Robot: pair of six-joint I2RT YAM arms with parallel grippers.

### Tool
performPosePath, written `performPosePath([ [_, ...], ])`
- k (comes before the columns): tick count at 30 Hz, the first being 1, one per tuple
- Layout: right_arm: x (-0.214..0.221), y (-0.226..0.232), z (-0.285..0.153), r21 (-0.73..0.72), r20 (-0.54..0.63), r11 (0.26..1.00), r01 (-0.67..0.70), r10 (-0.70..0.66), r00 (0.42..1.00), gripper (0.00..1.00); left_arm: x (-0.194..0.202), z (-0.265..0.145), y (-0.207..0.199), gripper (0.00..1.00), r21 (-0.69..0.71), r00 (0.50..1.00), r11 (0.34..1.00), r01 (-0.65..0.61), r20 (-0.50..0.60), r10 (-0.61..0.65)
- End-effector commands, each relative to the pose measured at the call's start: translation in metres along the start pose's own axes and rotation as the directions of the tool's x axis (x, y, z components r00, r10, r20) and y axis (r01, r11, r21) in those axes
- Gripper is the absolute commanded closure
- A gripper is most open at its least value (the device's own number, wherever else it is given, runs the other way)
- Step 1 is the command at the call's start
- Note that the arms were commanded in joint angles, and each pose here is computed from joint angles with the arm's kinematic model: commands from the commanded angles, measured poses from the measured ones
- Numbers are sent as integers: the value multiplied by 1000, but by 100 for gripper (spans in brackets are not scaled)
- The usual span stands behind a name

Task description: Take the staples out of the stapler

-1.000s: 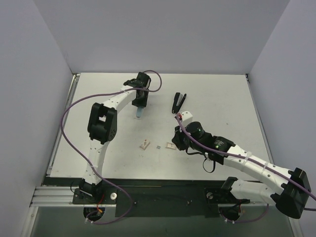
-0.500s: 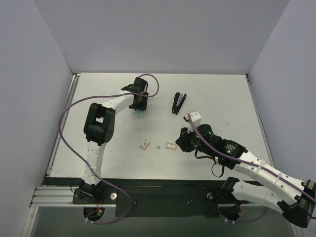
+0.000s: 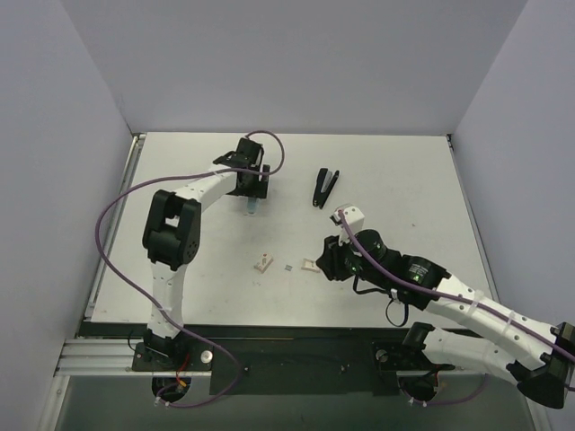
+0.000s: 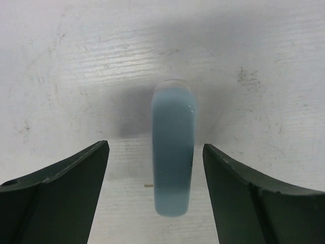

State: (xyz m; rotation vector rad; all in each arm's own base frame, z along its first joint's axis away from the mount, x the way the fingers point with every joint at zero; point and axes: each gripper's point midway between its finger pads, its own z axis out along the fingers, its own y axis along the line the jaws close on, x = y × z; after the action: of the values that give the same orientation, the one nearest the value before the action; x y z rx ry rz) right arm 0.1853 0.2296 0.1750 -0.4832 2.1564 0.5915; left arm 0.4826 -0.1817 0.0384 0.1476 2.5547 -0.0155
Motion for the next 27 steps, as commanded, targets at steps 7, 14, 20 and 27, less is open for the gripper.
performPosePath([
  [7,-33,-6,-10,90,73,996,-1,-5,997,58,-69,-121,-25,13,189,963,981,38,256,-86],
  [14,-55,-29,-9,212,86,977,-26,8,996,43,-58,-174,-65,12,273,951,960,-60,307,-28],
  [20,-79,-58,4,326,111,938,-114,82,990,40,-35,-222,-90,12,366,924,926,-96,378,-54],
  [27,-112,-119,27,465,183,838,-285,223,957,40,6,-263,-96,12,462,892,879,-116,437,-113],
])
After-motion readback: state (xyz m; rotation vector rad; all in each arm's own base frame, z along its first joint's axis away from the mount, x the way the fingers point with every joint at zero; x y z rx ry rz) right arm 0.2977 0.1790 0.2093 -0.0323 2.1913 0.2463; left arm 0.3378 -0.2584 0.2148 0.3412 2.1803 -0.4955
